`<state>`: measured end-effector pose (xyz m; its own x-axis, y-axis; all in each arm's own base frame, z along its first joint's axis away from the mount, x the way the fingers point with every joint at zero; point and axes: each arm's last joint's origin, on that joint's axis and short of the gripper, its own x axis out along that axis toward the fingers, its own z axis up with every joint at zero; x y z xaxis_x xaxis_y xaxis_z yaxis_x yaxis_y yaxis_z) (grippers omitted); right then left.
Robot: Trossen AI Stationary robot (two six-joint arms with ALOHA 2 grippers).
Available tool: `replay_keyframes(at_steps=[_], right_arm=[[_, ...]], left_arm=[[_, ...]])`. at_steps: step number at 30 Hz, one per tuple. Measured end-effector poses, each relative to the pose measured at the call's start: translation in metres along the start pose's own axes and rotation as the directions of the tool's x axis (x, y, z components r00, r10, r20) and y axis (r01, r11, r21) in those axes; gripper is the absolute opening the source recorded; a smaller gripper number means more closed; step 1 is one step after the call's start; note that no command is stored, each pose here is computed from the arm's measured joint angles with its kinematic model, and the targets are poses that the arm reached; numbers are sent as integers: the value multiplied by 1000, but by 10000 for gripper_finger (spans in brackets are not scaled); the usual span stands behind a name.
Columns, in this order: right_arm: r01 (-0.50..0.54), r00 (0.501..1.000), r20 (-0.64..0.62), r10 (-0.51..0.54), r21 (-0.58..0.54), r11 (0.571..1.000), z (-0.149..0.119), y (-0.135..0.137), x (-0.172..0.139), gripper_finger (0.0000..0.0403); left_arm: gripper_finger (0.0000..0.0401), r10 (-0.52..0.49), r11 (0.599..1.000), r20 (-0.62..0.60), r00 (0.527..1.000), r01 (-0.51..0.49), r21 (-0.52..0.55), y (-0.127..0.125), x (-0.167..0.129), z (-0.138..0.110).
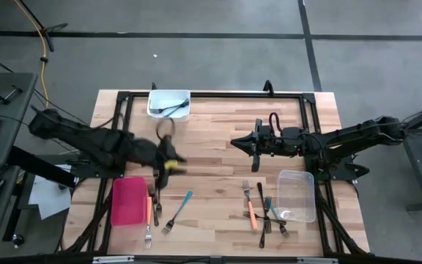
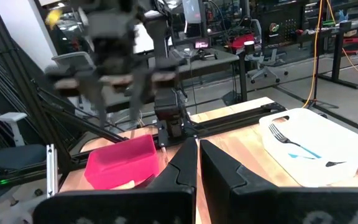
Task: Sort silverware by color (type)
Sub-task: Put the blue fork into the white bin
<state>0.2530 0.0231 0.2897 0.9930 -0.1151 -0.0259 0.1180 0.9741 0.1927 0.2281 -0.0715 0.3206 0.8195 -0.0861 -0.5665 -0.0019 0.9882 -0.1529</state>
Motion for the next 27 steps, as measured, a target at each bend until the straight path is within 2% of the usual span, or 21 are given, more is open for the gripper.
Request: replay_keyframes(at_steps=[5, 9, 13, 19, 25, 27], right_arm=[[5, 1000, -24, -5, -6, 1000, -2, 0, 0, 5], [10, 999, -51, -11, -13, 1000, -5, -1, 0, 5], [17, 996, -91, -20, -28, 999, -9, -2, 0, 5], [21, 990, -139, -31, -71, 997, -14, -3, -1, 5], [20, 989, -147, -33, -90, 996, -14, -3, -1, 5], [20, 988, -149, -33, -90, 996, -15, -3, -1, 5]], left_arm=[[158, -114, 991, -242, 964, 128, 44, -46, 26, -21], [158, -132, 990, -397, 908, 138, -13, -74, 54, -50], [158, -76, 991, -506, 859, 9, -133, -85, 85, -76], [158, -60, 940, -633, 772, -170, -295, -84, 124, -103], [158, -10, 902, -689, 725, -290, -319, -78, 147, -122], [158, -19, 899, -676, 736, -284, -334, -78, 153, -122]])
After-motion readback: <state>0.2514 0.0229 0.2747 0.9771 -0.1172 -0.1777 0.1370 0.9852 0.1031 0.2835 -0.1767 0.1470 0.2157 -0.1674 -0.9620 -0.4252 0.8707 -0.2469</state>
